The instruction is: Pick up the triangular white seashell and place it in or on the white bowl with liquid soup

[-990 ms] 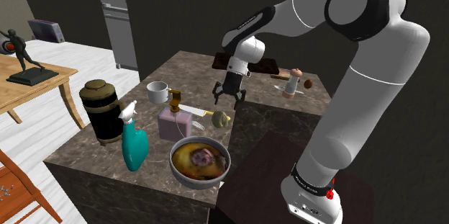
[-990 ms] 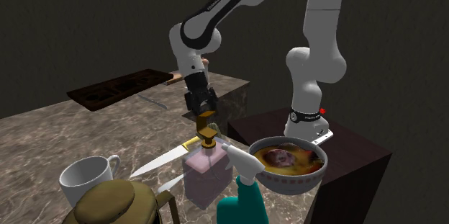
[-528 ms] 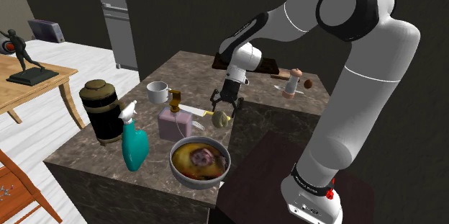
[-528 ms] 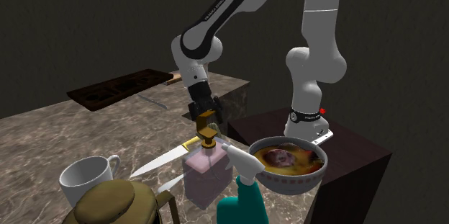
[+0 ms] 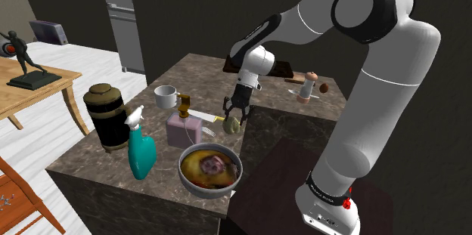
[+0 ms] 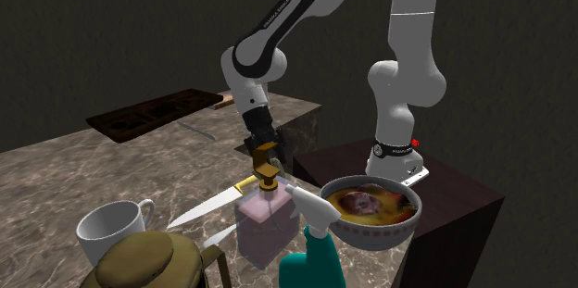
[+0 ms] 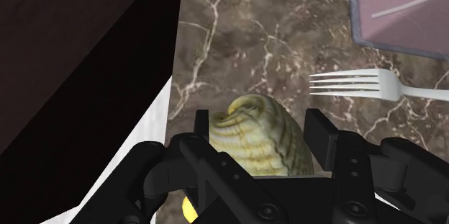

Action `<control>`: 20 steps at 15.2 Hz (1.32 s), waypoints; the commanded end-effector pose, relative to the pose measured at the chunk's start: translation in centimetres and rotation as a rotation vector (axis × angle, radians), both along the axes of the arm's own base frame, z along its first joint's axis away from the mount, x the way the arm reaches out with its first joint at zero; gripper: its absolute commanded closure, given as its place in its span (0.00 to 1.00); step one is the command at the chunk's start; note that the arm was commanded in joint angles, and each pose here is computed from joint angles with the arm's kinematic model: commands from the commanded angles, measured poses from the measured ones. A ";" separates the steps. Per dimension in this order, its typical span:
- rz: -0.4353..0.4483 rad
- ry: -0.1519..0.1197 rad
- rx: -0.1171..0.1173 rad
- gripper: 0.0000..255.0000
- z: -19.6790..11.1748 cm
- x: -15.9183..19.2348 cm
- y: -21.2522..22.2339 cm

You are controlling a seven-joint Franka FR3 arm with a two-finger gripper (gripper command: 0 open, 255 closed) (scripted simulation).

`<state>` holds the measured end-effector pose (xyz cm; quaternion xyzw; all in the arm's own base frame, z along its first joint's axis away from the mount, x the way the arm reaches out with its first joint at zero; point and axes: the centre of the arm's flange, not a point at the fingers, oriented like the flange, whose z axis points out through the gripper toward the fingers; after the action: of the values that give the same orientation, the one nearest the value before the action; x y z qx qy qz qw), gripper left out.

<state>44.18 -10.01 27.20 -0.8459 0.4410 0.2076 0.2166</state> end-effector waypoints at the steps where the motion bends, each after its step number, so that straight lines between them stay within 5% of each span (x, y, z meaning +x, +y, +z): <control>1: 0.000 0.000 0.000 1.00 0.0 0.0 0.0; 9: 0.000 0.000 0.000 1.00 0.0 0.0 0.0; 20: 0.000 0.000 0.000 1.00 5.8 0.0 0.0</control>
<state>44.07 -9.96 32.48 -0.8459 0.4410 0.2076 0.2166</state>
